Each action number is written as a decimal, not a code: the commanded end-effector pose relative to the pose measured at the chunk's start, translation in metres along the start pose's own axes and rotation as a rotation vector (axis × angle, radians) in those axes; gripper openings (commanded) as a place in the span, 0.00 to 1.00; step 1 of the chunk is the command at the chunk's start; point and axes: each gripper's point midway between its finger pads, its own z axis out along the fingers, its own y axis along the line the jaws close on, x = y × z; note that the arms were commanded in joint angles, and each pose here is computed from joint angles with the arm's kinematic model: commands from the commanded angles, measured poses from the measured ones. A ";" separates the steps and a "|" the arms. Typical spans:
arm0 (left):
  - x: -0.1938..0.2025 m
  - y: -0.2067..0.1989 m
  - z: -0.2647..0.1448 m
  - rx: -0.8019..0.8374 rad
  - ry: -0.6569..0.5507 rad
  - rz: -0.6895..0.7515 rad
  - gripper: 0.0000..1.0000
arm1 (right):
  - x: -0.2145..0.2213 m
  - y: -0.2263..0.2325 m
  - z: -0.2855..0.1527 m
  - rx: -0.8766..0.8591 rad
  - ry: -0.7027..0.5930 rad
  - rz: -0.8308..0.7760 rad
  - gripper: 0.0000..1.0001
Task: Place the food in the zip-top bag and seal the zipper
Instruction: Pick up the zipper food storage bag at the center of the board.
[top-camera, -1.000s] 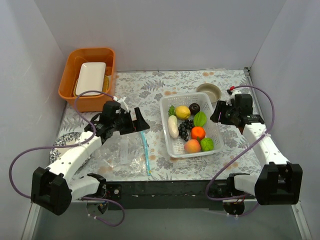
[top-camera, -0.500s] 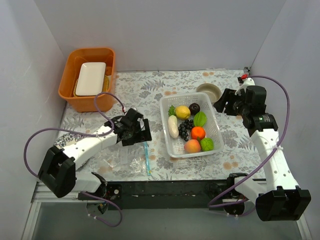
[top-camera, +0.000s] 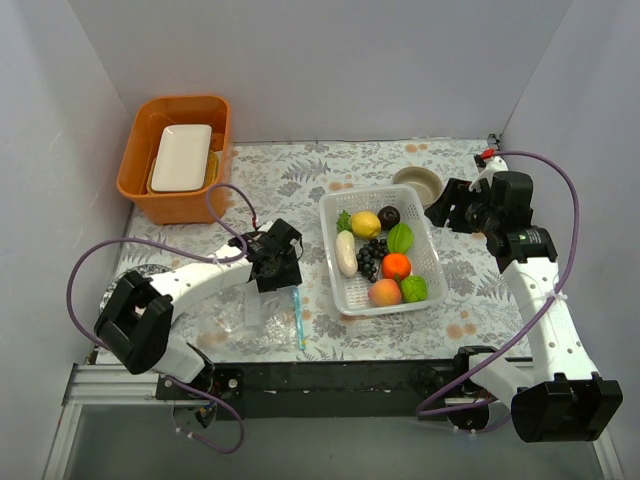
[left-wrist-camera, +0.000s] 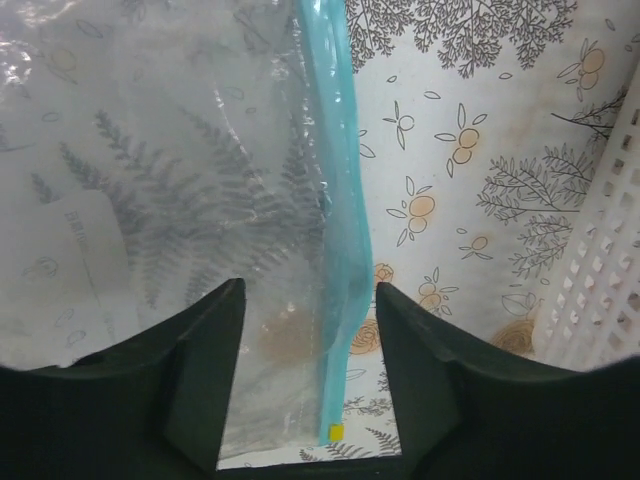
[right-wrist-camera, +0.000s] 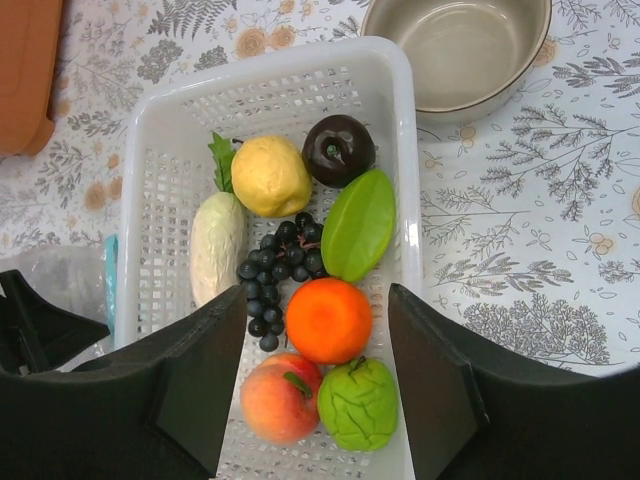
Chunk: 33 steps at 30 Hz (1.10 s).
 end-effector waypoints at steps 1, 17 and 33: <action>-0.010 0.001 -0.013 0.023 -0.068 -0.020 0.47 | -0.015 0.012 -0.009 -0.042 -0.044 -0.014 0.66; -0.002 0.000 0.001 0.029 -0.037 0.002 0.00 | -0.014 0.039 -0.009 -0.201 -0.010 -0.025 0.65; -0.009 -0.009 -0.006 0.092 -0.077 -0.012 0.43 | 0.015 0.042 0.003 -0.266 0.077 0.006 0.67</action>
